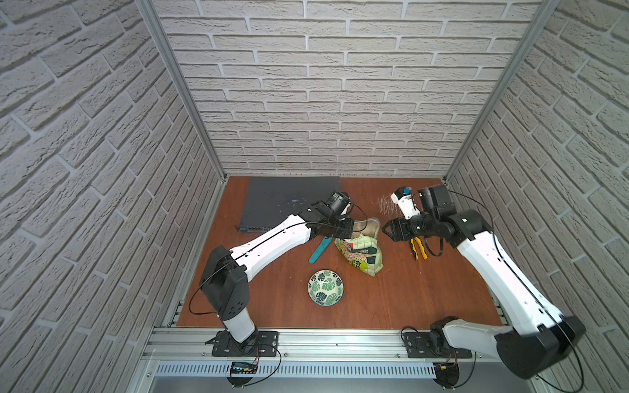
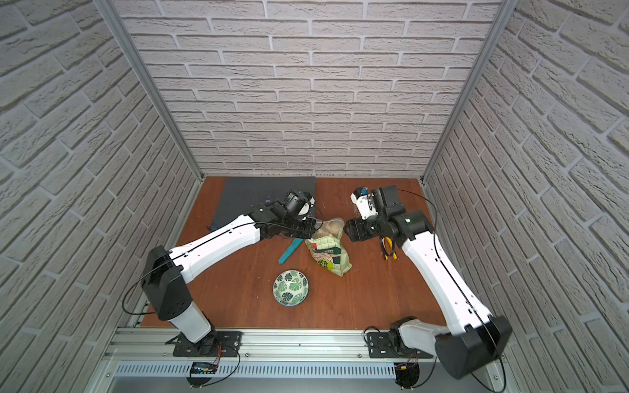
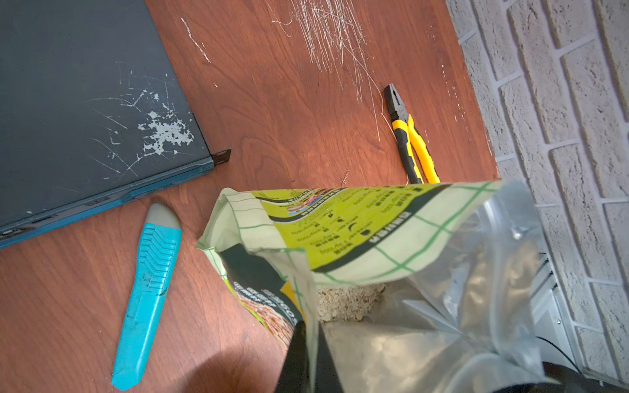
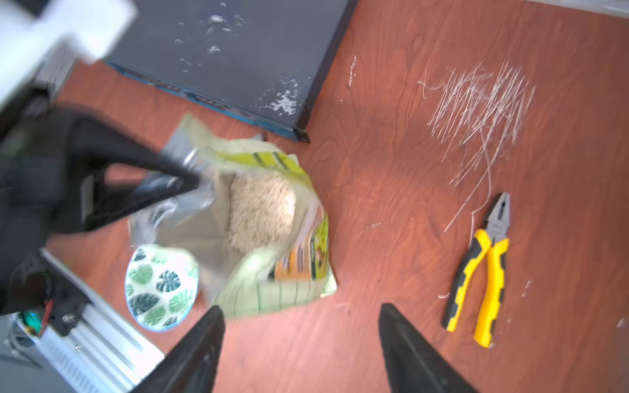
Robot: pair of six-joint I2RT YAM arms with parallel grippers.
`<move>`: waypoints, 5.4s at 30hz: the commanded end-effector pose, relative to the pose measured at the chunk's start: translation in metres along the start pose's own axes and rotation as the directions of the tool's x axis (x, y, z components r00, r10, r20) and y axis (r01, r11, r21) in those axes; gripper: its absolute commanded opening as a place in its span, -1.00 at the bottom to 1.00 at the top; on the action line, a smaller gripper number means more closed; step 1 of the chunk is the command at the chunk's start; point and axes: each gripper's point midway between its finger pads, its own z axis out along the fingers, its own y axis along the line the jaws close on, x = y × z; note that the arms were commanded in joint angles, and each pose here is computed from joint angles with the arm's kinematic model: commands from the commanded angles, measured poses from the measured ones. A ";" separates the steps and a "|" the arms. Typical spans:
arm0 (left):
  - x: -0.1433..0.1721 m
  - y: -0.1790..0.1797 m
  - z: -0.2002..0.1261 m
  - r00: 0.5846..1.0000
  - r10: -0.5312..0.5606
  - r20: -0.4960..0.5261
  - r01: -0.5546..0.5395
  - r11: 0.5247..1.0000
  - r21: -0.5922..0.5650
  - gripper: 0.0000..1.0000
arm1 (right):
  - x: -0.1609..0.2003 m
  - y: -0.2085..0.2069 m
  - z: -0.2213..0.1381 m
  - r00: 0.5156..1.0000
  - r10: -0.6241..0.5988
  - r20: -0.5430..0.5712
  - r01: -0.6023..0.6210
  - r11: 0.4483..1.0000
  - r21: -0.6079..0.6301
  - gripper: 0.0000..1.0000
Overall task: Pour the oats into the breakfast bowl
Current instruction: Open the oats bag at the center of the board, then pick up the oats bag from the center of the board, then move the bowl to the center of the board, then pour the oats into the bowl.
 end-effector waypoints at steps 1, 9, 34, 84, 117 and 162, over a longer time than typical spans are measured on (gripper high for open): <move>0.001 -0.001 -0.010 1.000 -0.007 0.019 0.006 1.000 0.002 -1.00 | 0.012 0.020 -0.004 0.996 0.029 0.087 -0.018 0.993 -0.118 0.74; 0.004 -0.002 -0.009 1.000 -0.002 0.004 0.002 1.000 0.016 -1.00 | 0.058 0.030 0.036 0.960 -0.037 0.278 0.071 0.991 -0.113 1.00; 0.012 0.009 -0.001 0.998 0.042 -0.039 -0.042 0.999 -0.011 -1.00 | 0.089 0.030 0.158 0.853 -0.296 0.430 0.352 0.935 -0.054 0.77; 0.191 0.116 -0.033 0.906 -0.337 -0.258 0.313 0.941 -0.129 0.39 | -0.031 0.033 0.021 0.680 -0.564 0.469 0.483 0.825 0.293 -0.93; 0.112 0.124 0.036 0.900 -0.408 -0.155 0.398 0.913 -0.090 -1.00 | -0.012 -0.001 0.015 0.665 -0.730 0.156 0.605 0.650 0.460 -0.93; 0.079 0.206 -0.049 0.795 -0.555 0.244 0.595 0.793 -0.135 0.46 | -0.010 0.003 0.083 0.279 -0.862 -0.423 0.806 -0.029 0.591 -0.93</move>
